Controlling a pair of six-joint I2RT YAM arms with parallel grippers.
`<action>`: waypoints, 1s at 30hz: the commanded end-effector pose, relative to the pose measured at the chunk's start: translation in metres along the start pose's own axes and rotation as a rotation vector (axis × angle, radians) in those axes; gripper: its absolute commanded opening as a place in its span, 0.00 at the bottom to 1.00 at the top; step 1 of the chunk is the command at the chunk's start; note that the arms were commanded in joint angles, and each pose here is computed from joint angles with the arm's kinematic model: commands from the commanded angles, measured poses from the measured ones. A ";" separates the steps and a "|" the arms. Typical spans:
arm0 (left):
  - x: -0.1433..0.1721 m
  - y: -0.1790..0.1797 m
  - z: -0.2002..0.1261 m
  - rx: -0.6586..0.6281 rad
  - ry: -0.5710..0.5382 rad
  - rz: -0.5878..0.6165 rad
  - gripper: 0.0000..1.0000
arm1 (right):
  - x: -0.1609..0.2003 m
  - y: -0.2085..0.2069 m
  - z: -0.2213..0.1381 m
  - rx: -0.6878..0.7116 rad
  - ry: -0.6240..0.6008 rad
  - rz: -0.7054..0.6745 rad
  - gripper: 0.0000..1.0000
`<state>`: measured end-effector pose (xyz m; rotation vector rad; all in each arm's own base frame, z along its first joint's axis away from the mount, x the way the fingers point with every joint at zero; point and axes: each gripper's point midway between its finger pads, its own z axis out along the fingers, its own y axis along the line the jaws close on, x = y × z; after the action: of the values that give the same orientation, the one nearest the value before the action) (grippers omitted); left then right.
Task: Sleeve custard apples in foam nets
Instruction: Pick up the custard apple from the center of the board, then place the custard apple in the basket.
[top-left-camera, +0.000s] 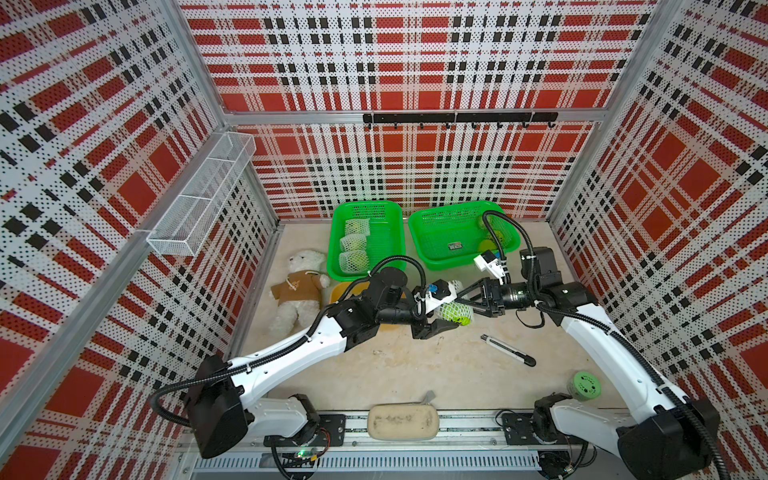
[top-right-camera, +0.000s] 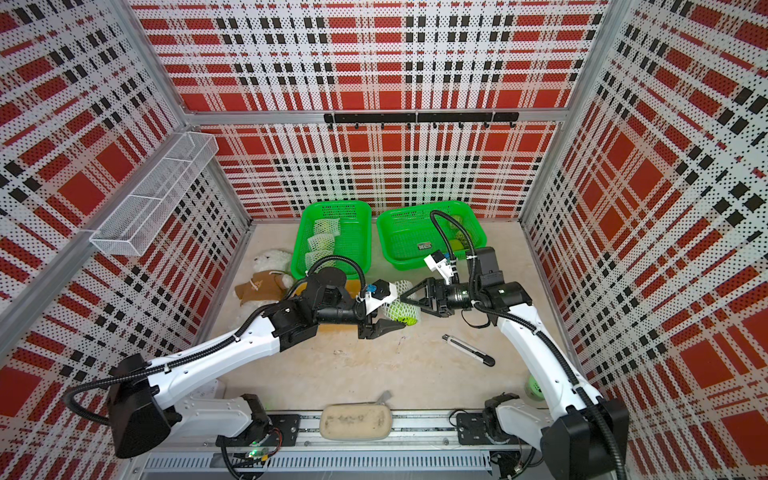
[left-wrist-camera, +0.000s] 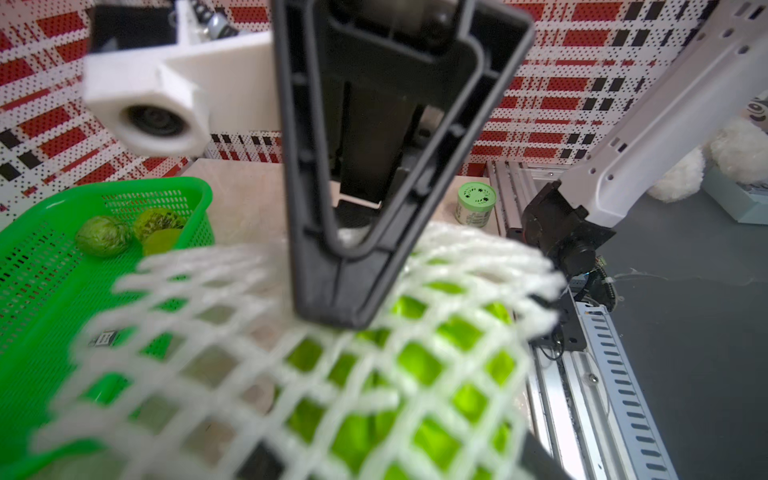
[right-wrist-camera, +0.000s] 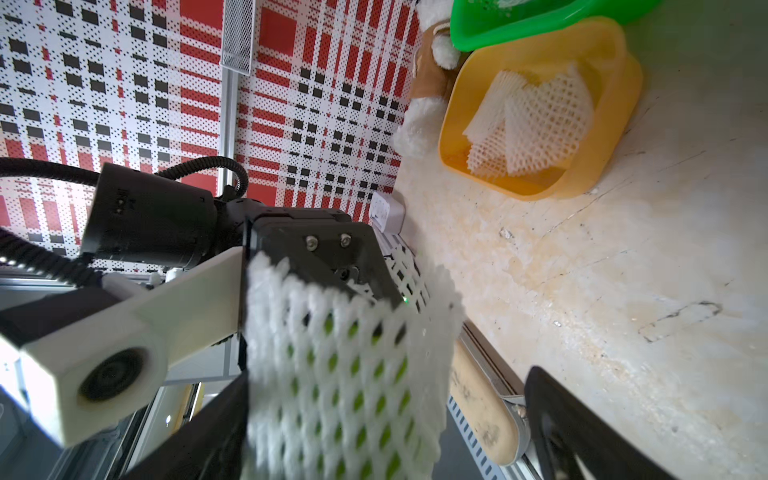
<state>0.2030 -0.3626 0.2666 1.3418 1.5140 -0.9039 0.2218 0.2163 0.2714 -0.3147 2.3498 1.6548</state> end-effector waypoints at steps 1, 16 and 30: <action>-0.016 0.024 -0.005 -0.081 -0.055 -0.007 0.43 | -0.002 0.002 -0.003 -0.006 -0.027 -0.043 1.00; 0.012 0.094 -0.002 -0.292 0.022 -0.156 0.42 | -0.029 -0.006 -0.016 0.067 -0.139 -0.120 1.00; 0.120 0.279 -0.054 -0.795 0.283 -0.573 0.37 | -0.079 -0.038 -0.036 0.319 -0.277 -0.265 1.00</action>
<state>0.4496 -0.2539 0.2053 0.5850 2.0936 -0.4242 0.2891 0.1791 0.2736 -0.2628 2.2344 1.2268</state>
